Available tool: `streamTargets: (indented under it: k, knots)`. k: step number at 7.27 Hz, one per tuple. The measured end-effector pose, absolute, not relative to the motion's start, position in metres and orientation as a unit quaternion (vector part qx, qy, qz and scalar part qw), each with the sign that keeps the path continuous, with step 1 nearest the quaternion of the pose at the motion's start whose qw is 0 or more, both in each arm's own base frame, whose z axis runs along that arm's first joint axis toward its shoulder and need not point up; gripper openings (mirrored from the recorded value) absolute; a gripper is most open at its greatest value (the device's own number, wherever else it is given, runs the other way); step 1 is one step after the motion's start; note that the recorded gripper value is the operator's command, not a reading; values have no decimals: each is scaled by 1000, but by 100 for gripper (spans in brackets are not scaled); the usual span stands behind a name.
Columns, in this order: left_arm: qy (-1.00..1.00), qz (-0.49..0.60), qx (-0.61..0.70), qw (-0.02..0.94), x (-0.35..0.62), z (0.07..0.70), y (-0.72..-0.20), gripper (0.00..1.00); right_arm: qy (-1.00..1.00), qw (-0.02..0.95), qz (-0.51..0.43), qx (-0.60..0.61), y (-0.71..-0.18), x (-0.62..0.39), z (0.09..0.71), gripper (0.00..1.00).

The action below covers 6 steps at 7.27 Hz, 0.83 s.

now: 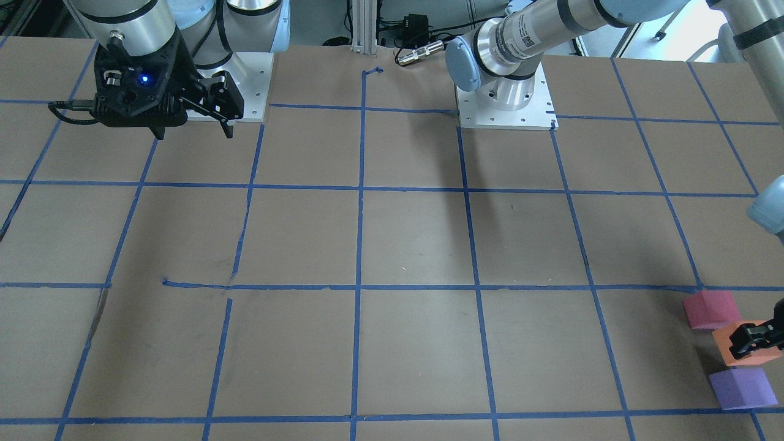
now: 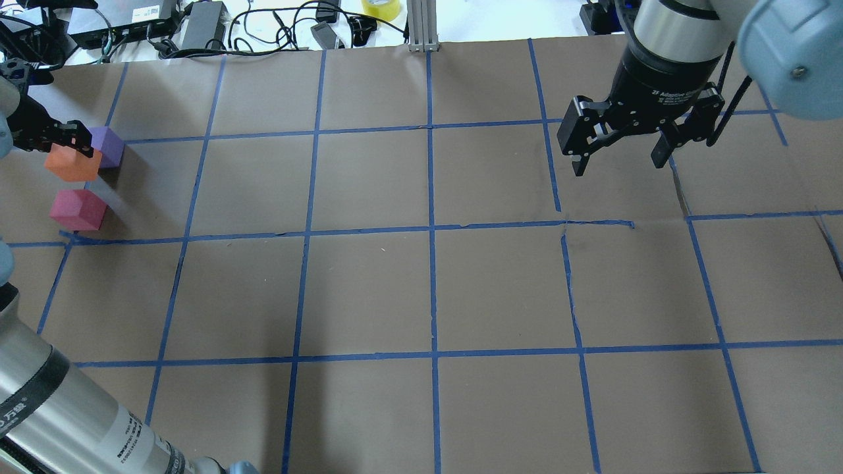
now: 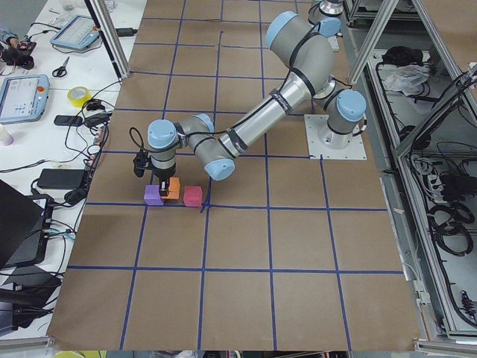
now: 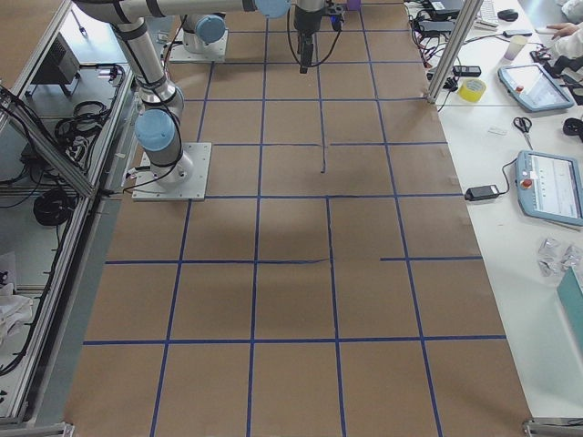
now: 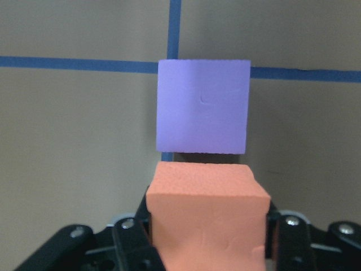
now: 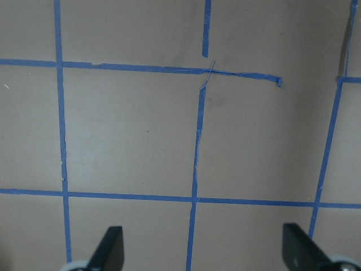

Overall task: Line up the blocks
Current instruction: 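Lower the orange cube into line between the purple and pink cubes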

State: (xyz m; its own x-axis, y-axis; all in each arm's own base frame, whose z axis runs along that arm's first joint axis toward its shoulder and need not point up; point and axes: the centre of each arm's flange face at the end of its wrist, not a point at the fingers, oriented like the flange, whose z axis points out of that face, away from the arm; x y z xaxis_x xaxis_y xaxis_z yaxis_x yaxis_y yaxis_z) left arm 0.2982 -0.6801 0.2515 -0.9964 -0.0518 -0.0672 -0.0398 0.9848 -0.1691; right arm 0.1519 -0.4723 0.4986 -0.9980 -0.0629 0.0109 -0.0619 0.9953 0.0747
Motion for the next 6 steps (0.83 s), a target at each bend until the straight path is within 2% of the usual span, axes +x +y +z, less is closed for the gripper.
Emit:
streamTargets:
  k: [6]
  knots:
    - [997,-75,-11,29,299,234,-681,4,-999,7,-34,32,-473,152,499,100]
